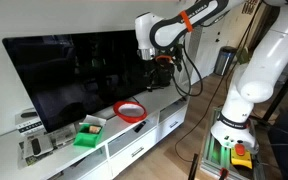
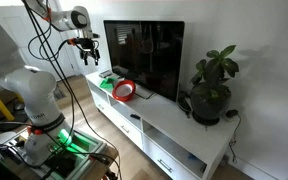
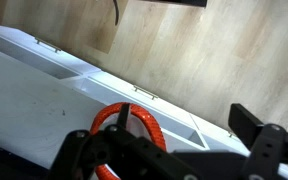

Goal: Place the orange hat in the middle shelf of the television stand

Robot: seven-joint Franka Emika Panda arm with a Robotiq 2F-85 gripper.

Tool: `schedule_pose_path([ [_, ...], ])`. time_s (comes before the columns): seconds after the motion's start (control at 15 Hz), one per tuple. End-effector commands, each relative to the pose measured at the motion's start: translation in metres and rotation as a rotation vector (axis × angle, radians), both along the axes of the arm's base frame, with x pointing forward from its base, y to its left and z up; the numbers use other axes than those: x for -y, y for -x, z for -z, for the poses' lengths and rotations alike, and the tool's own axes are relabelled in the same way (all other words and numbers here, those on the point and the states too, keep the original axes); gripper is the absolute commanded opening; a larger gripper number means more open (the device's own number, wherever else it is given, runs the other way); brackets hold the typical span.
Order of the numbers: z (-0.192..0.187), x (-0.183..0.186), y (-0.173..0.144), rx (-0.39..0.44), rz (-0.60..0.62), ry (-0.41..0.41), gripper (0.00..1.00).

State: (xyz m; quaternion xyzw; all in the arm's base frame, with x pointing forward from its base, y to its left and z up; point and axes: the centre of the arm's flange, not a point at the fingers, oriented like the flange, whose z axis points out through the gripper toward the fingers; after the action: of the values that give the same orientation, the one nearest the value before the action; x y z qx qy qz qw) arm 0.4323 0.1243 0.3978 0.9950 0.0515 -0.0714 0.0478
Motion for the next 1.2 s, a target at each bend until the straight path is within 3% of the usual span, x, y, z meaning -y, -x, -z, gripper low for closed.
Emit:
schedule_pose_path([
  [0.0, 0.0, 0.0, 0.0, 0.0, 0.0, 0.0, 1.0],
  [0.33, 0.005, 0.0, -0.005, -0.015, -0.003, 0.007, 1.0],
  [0.53, 0.059, 0.027, -0.041, -0.092, 0.05, 0.054, 1.0],
  [0.8, 0.13, 0.054, -0.075, -0.03, -0.042, 0.043, 1.0],
  [1.07, 0.189, 0.047, -0.106, 0.013, -0.097, -0.032, 1.0],
  [1.13, 0.166, 0.054, -0.079, 0.011, -0.057, -0.006, 1.0],
])
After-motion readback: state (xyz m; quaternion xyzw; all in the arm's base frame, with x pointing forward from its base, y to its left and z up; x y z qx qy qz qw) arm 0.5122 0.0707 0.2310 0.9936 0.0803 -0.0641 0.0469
